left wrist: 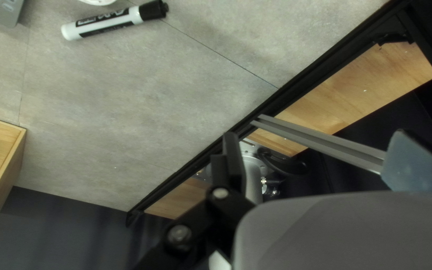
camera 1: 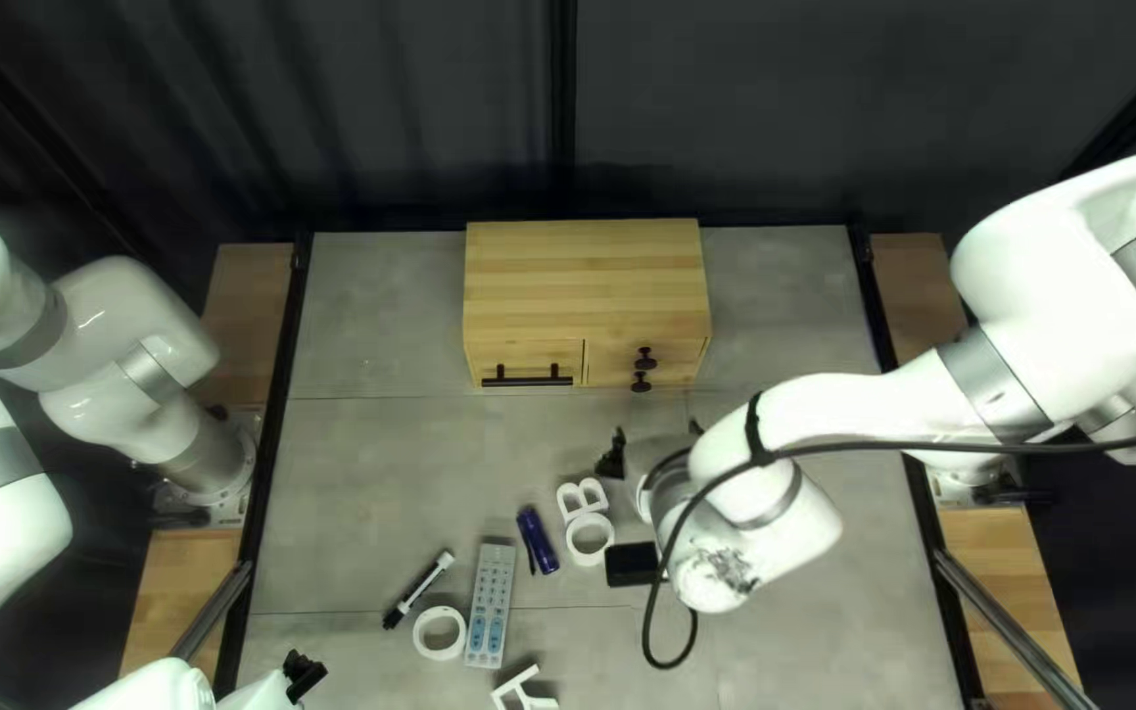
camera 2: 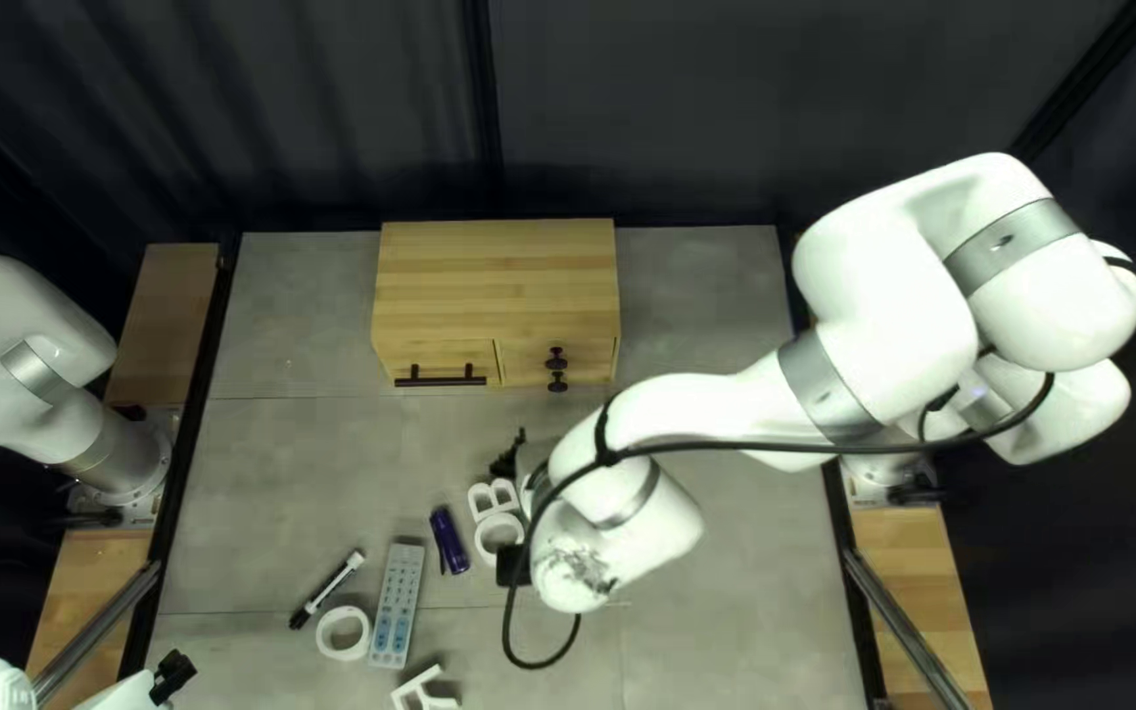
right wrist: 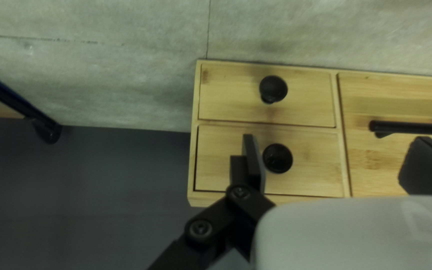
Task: Open drawers and place objects into drawer and close
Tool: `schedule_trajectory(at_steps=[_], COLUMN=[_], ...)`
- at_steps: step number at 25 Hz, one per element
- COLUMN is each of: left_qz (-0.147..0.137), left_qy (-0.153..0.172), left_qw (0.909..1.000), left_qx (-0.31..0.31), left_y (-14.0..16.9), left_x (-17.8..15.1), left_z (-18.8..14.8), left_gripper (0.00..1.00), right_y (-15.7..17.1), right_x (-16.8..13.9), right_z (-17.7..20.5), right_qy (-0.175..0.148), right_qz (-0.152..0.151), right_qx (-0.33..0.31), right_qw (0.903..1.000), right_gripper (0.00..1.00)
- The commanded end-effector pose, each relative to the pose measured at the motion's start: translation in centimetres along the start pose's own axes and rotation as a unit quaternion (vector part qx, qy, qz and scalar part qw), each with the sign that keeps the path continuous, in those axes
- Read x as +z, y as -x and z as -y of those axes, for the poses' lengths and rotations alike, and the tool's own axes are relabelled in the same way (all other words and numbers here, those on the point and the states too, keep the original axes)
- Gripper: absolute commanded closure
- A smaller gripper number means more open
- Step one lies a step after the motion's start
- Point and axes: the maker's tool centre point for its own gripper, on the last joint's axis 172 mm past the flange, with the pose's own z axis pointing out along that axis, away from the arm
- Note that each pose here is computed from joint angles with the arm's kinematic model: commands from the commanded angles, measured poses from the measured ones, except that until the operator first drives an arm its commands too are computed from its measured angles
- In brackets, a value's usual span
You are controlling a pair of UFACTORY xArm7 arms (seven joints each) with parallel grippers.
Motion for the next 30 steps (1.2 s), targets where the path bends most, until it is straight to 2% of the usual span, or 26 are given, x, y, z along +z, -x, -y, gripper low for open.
schedule_trajectory(at_steps=[1, 15, 30], left_qz=[0.0, 0.0, 0.0], left_qy=[0.0, 0.0, 0.0], left_qw=[1.0, 1.0, 1.0], left_qx=[0.0, 0.0, 0.0], left_y=[0.0, 0.0, 0.0], left_x=[0.0, 0.0, 0.0], left_z=[0.0, 0.0, 0.0], left_gripper=[0.0, 0.0, 0.0], right_y=[0.2, 2.3, 3.3], right_x=[1.2, 4.1, 6.4], right_z=[-0.2, -0.7, -0.4], right_qy=[0.002, 0.013, 0.003], right_qz=[-0.011, -0.04, -0.026], right_qx=[-0.007, -0.014, 0.021], right_qw=[0.9999, 0.999, 0.9994], right_gripper=[0.0, 0.0, 0.0])
